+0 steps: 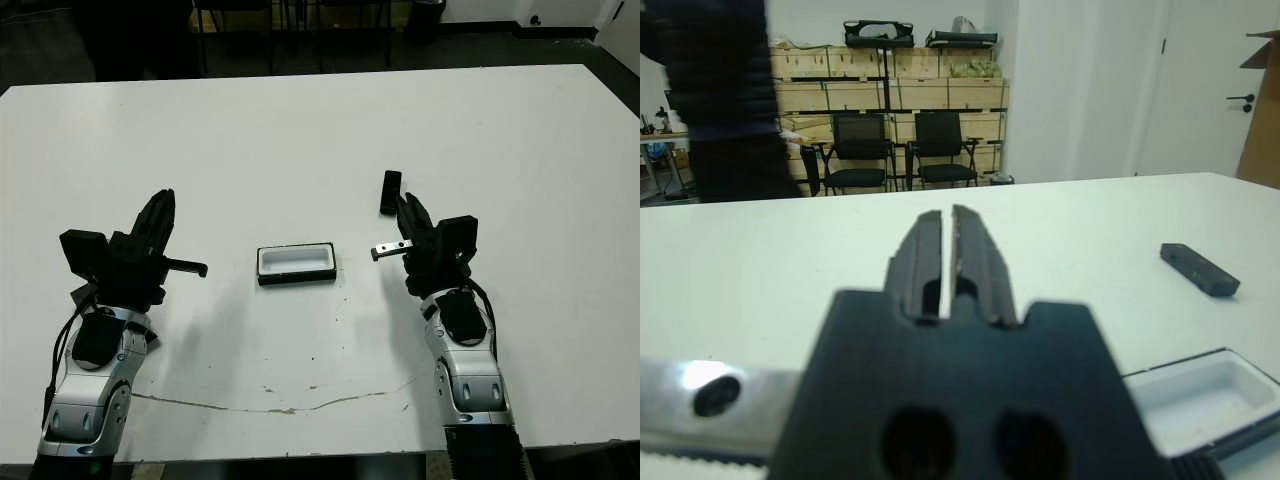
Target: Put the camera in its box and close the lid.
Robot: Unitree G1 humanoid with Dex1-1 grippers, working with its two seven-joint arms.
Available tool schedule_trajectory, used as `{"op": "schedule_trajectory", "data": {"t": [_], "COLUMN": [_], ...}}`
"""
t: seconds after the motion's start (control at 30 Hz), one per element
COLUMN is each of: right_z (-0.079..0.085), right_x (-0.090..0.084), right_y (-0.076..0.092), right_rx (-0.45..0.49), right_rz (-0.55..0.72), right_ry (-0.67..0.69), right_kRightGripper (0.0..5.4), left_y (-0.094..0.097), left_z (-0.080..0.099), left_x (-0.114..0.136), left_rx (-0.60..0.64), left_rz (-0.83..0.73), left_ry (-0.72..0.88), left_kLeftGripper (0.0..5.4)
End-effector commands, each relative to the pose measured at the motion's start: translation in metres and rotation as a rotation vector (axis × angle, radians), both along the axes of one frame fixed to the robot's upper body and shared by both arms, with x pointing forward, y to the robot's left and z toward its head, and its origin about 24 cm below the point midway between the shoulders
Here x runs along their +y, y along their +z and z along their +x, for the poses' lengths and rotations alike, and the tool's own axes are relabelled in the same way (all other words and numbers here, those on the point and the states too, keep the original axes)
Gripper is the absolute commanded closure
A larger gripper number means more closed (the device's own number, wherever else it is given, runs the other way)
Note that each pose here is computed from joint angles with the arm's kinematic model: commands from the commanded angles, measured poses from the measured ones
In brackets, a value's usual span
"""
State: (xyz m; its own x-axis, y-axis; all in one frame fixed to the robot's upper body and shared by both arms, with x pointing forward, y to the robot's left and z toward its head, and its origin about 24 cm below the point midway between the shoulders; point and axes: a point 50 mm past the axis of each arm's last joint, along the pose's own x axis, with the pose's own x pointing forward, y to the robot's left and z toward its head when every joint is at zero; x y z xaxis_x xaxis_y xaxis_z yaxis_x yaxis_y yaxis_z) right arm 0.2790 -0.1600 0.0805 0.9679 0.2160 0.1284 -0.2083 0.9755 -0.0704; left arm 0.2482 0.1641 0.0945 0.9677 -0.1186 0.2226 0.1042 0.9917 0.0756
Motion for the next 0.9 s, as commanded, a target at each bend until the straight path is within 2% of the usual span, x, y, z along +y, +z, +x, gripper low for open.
{"op": "schedule_trajectory", "data": {"t": [0.03, 0.3, 0.43, 0.6, 0.73, 0.9], "right_z": [0.0, 0.006, 0.016, 0.047, 0.078, 0.108], "right_x": [-0.001, -0.003, -0.002, 0.005, 0.011, 0.019], "right_y": [-0.005, -0.002, 0.011, 0.044, 0.064, 0.078], "right_rx": [0.016, 0.025, 0.017, -0.003, 0.015, 0.041], "right_rz": [0.007, 0.017, 0.011, 0.003, -0.041, -0.127], "right_ry": [-0.008, -0.024, -0.087, -0.174, -0.214, -0.212], "right_kRightGripper": [5.4, 5.4, 5.4, 5.4, 4.97, 4.12], "left_y": [-0.005, -0.005, -0.006, -0.007, -0.008, -0.008], "left_z": [-0.002, 0.004, 0.004, 0.005, 0.005, 0.004], "left_x": [0.004, 0.002, 0.002, 0.0, -0.003, -0.003], "left_rx": [0.03, 0.029, 0.028, 0.027, 0.025, 0.026], "left_rz": [0.005, 0.006, -0.001, -0.014, -0.014, -0.015], "left_ry": [0.017, 0.017, 0.015, 0.005, -0.003, 0.0], "left_kLeftGripper": [5.39, 5.39, 5.39, 5.39, 5.4, 5.4]}}
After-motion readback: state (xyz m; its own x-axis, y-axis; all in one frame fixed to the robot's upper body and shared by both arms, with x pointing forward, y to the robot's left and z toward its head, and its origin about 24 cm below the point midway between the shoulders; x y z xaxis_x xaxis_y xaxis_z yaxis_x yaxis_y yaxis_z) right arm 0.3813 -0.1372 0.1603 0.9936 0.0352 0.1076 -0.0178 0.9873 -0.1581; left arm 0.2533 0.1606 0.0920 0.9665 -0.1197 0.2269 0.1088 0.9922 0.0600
